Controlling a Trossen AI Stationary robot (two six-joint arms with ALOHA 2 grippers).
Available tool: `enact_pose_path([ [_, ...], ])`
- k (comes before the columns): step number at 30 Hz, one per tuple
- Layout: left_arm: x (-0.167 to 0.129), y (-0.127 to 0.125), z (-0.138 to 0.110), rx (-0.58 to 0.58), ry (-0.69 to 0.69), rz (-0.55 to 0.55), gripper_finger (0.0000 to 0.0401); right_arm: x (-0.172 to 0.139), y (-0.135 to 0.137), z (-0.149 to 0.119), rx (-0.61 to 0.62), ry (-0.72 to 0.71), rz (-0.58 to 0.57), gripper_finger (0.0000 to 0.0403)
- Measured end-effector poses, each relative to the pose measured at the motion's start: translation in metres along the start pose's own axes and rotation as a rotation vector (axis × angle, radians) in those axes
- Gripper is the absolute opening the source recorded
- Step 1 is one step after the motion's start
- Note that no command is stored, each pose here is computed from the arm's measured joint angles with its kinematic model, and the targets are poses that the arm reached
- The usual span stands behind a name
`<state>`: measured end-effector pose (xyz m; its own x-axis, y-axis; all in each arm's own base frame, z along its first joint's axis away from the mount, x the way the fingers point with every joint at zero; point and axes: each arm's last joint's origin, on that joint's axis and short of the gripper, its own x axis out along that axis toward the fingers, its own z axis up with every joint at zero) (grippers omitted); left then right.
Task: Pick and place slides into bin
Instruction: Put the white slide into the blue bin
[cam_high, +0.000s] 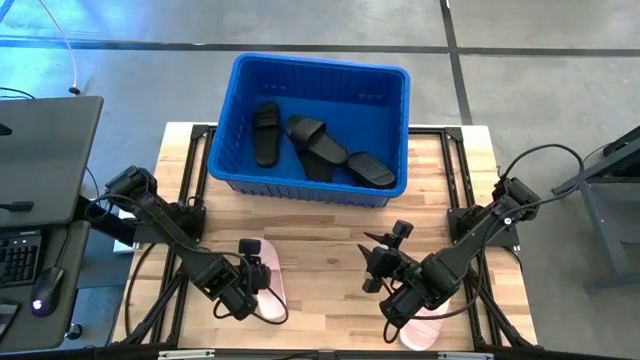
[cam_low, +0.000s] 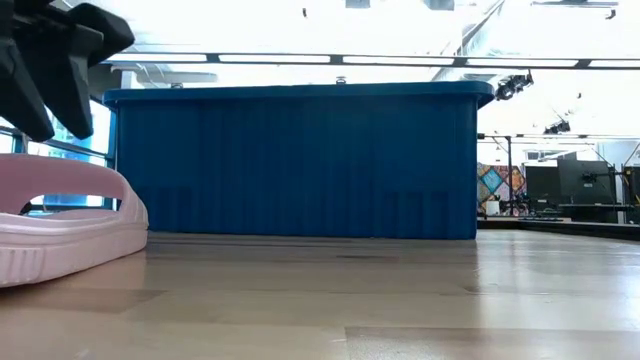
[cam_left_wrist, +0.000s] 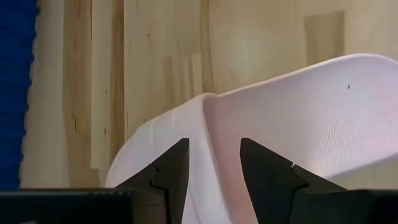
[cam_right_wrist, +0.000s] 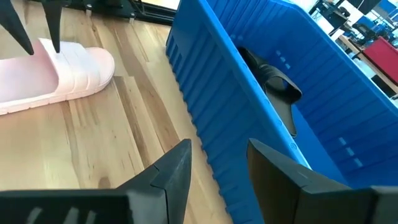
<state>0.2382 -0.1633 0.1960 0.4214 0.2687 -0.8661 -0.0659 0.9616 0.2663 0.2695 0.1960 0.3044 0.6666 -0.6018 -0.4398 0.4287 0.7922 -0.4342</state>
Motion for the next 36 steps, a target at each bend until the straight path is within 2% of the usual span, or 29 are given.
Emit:
enact_pose_path([
  [13,0.029,-0.013,-0.008,-0.056,0.085,0.085,0.0133,0.0,-0.001,0.001,-0.014,-0.039,-0.042,0.0147],
  [28,0.029,-0.011,-0.011,-0.11,0.111,0.114,0.0133,0.006,-0.004,0.003,-0.026,-0.029,-0.054,0.0145],
  [36,0.026,-0.003,-0.019,-0.166,0.18,0.207,0.0133,0.006,-0.004,0.003,-0.024,-0.027,-0.054,0.0145],
])
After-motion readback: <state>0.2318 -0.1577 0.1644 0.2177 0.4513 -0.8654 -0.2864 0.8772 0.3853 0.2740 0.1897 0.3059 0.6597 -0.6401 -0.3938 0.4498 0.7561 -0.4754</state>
